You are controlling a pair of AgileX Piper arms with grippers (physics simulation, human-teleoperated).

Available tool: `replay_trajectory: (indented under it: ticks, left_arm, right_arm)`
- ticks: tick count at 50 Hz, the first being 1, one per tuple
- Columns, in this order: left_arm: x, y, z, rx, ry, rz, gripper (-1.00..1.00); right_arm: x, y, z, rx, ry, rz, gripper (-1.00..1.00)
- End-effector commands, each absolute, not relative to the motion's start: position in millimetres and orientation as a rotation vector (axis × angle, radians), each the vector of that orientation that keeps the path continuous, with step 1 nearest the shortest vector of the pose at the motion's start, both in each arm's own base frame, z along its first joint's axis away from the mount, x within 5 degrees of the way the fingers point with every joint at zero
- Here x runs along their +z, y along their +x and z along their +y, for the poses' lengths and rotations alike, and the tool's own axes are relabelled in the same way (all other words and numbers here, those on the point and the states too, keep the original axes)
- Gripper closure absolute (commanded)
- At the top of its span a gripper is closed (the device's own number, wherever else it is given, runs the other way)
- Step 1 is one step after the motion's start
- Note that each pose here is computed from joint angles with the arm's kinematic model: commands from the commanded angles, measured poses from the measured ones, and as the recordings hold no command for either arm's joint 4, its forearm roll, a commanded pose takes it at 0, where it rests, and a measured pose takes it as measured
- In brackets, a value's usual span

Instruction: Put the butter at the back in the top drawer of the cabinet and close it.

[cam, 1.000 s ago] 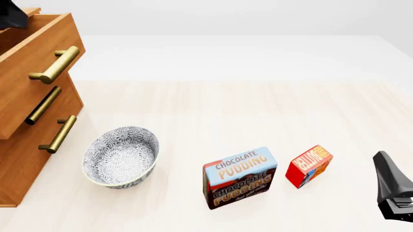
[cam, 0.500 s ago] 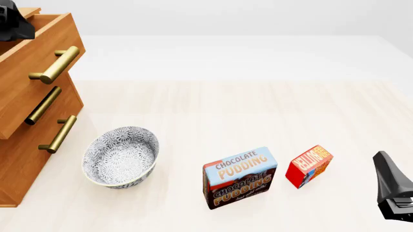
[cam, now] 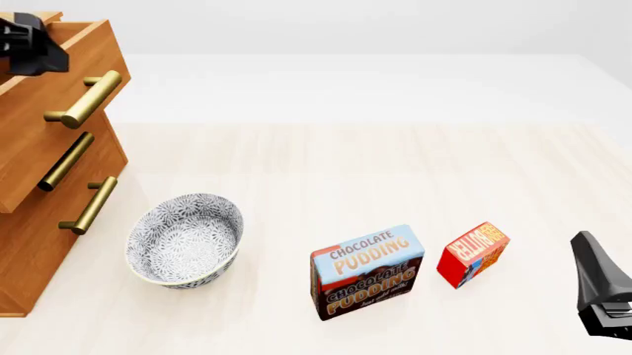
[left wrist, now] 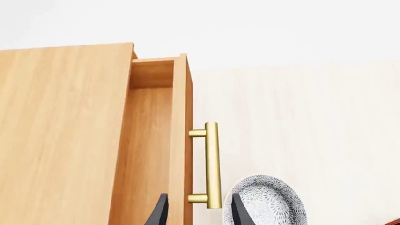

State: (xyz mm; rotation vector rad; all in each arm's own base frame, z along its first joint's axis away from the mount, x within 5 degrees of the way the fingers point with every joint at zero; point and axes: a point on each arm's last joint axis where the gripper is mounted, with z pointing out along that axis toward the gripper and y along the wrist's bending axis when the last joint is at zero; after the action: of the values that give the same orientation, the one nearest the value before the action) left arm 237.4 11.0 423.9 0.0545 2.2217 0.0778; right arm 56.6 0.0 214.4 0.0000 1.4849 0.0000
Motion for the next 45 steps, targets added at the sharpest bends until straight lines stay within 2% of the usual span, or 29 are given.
replay_trajectory:
  ticks: [1,45]
  left_arm:
    - [419.9,240.1,10.6,0.074,0.051,2.228,-1.0]
    - [418.3,241.8,13.7,0.072,0.019,2.217,-1.0]
  right_arm:
    - [214.4,56.6,0.0,0.0,0.0,1.485,-1.0]
    - [214.4,56.6,0.0,0.0,0.0,1.485,-1.0]
